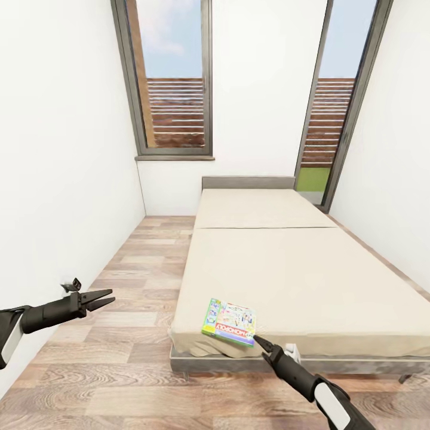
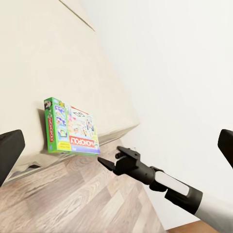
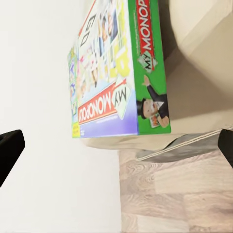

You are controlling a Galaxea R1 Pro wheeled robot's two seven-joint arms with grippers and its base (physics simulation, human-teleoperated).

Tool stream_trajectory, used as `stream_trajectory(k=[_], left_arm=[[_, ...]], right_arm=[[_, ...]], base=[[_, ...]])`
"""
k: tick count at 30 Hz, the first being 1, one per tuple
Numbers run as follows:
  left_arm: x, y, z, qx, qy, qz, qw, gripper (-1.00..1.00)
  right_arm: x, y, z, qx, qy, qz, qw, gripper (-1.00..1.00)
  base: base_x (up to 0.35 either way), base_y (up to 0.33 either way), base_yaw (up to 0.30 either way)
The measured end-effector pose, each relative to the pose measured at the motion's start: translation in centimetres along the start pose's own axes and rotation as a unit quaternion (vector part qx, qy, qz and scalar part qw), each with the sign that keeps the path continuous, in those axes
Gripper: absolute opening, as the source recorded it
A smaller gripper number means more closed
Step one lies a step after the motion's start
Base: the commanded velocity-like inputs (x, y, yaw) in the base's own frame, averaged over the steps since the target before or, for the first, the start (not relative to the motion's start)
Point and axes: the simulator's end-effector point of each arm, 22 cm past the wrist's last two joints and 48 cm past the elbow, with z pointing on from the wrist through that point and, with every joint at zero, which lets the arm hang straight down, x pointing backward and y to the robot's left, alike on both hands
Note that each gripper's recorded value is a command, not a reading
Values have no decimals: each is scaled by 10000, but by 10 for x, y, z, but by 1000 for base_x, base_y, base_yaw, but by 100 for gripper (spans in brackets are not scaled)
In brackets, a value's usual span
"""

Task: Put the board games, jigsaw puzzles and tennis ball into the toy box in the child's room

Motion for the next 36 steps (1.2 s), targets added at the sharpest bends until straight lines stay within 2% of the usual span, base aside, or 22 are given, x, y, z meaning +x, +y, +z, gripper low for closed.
stream_trajectory(k=[6,14,24,36], left_arm=[[0,0,1,4,2,-1,10000,100],[1,0,1,4,7,0,10000,100],[14,14,1,3,8,5,10000,100],[32,32,0,5,7,6,10000,100]], right_arm=[[3,9,3,-176,-18,-8,9998,100],[3,8,2,-186,-15,3,9998,100],[14,-17,2,-113,4,60,9999,100],[25,-38,6,-144,-8,113,9998,100]], base=[[0,0,0],[0,0,0],[0,0,0],[0,0,0]])
